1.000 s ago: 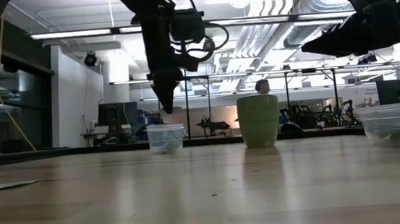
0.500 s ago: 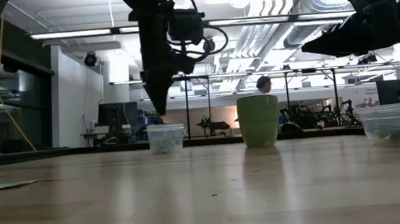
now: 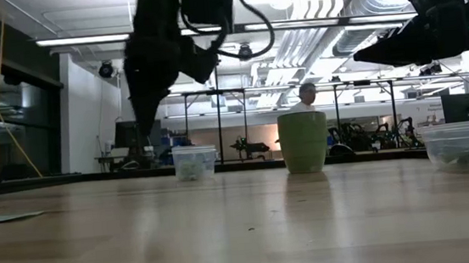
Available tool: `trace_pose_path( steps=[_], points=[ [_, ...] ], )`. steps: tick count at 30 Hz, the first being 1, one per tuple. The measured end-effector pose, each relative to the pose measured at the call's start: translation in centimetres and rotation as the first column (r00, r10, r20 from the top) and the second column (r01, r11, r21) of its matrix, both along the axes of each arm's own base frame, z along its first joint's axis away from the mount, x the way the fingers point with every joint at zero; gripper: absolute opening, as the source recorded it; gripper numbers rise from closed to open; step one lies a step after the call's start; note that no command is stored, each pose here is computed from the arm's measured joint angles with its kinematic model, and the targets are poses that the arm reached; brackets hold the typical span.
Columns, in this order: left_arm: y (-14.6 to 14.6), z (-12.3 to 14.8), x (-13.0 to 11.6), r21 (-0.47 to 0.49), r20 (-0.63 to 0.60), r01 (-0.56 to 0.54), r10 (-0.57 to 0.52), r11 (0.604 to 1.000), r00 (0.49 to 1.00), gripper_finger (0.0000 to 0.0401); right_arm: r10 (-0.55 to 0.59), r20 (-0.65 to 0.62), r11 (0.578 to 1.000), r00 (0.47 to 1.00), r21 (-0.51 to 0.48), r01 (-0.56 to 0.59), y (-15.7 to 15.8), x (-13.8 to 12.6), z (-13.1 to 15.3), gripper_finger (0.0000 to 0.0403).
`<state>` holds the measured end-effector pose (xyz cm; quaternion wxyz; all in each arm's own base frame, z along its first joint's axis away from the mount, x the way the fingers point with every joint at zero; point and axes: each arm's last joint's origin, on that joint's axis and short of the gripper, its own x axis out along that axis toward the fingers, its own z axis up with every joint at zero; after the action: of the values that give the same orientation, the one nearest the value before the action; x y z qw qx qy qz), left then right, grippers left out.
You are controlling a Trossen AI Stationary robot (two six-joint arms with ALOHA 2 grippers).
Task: Pick and place items into bin
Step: Put the white sweetener packet into the left transparent bin
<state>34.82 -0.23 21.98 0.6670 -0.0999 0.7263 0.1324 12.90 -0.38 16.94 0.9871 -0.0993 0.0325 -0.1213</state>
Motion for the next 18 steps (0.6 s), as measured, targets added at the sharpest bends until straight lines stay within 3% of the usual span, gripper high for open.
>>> trace_pose_path(
  steps=[4,12,18],
  points=[
    [-3.6,-1.2,-0.6,-0.025,-0.023,0.012,-0.013,1.0,1.0,0.0215,0.0,0.001,1.0,1.0,0.004,0.0,0.0,0.0,0.0,0.0139],
    [-8.9,-3.0,-2.8,-0.051,-0.114,-0.092,0.086,0.994,0.99,0.0217,0.0,0.004,1.0,1.0,0.012,0.0,0.0,0.0,0.0,0.0139],
    [-12.2,-3.5,-3.8,-0.045,-0.087,-0.082,0.078,0.996,0.993,0.0218,0.0,0.004,1.0,1.0,0.015,0.0,0.0,0.0,0.0,0.0139]
  ],
)
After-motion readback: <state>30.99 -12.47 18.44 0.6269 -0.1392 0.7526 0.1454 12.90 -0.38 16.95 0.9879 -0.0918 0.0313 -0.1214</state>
